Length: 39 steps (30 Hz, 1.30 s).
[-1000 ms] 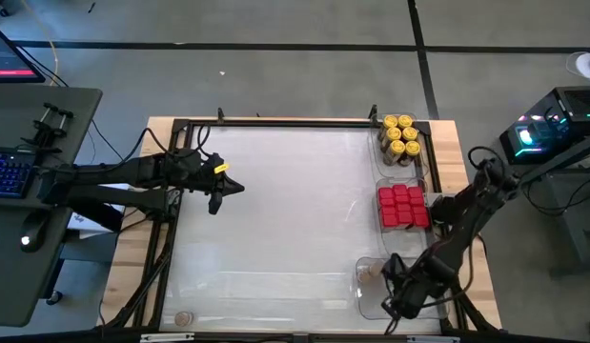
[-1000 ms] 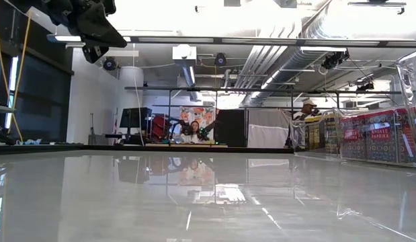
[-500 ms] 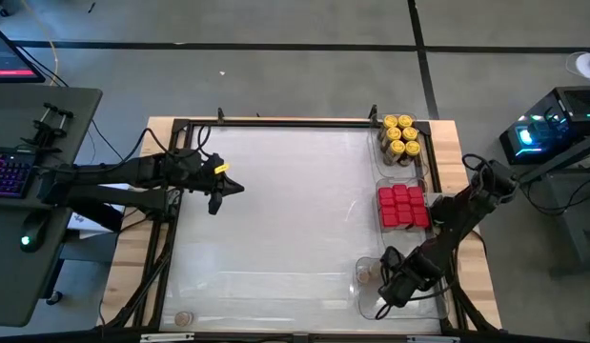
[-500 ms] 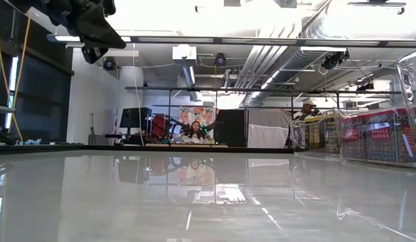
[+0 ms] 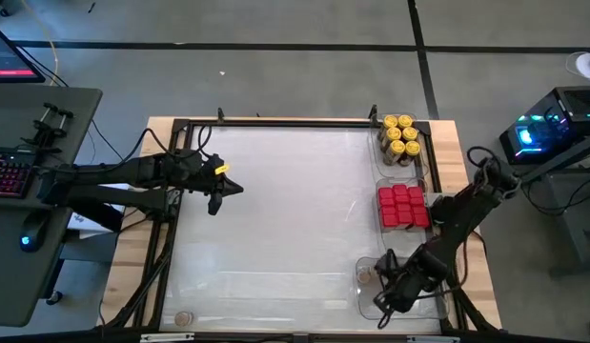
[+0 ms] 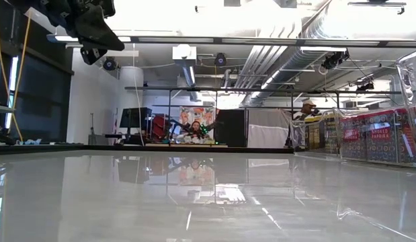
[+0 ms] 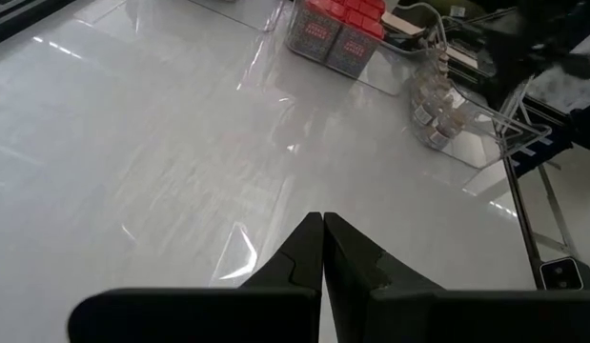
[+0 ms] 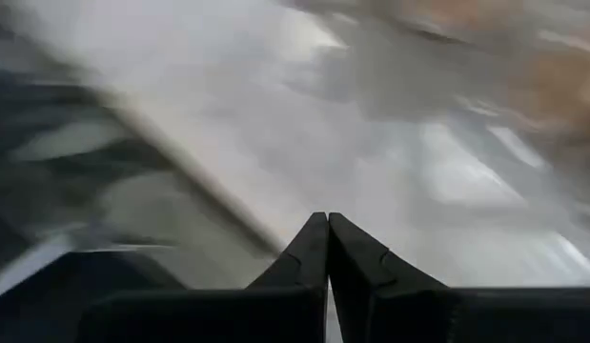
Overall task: Sort spices by type
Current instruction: Adjust the brown seasoning bottles in the bottom transparent bin, then put the brown seasoning bottle into the bottom transparent bin
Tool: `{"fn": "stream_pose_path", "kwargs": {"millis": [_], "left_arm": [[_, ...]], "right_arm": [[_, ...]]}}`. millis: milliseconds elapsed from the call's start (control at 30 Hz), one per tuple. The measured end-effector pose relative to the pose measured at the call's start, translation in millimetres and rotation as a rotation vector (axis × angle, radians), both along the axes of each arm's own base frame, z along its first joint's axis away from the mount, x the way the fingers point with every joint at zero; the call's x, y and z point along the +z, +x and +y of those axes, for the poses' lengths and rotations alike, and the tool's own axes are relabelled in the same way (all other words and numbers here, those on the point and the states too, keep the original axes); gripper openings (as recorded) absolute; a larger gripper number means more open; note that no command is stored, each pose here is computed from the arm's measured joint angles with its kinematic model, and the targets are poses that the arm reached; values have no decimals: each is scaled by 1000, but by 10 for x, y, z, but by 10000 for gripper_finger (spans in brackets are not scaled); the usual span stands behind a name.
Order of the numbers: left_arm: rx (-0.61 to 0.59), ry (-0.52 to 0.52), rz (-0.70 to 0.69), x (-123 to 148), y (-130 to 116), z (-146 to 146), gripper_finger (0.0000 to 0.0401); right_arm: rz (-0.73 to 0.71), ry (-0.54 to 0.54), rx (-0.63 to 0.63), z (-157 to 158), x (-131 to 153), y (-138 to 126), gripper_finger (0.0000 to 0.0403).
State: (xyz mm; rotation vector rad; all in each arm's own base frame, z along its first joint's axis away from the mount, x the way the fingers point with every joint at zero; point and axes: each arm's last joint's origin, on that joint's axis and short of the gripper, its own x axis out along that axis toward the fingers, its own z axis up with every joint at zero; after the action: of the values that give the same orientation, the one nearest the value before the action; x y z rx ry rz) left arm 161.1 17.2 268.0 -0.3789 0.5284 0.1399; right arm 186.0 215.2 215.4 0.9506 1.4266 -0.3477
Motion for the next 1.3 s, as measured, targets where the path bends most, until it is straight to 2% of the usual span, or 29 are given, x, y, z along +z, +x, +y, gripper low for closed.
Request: {"fn": "stream_pose_path", "kwargs": {"millis": [67,133,433,767,900,1000,1167,1300], "left_arm": [[0,0,0,0,0,0,0],[0,0,0,0,0,0,0],[0,0,-1,1,1,0,0],[1,-1,-1,1,1,0,0],[1,-1,-1,1,1,0,0],[-1,2,-1,1,1,0,0],[-9,15,-2,2,1,0,0],[-8,14,-2,2,1,0,0]], "right_arm": [[-114,40,5,24,48,124,0],[-158,42,9,16,10,237,0],[-89,-70,-1,-182,-311,534,0],[-98,-135,-24,-303,-362,625,0],[-100,-119,-8,-294,-346,631,0],[-101,-114,46,-226,-218,636,0],[-42,-174,112,-164,141,605,0],[-135,-284,110,-157,524,658,0]]}}
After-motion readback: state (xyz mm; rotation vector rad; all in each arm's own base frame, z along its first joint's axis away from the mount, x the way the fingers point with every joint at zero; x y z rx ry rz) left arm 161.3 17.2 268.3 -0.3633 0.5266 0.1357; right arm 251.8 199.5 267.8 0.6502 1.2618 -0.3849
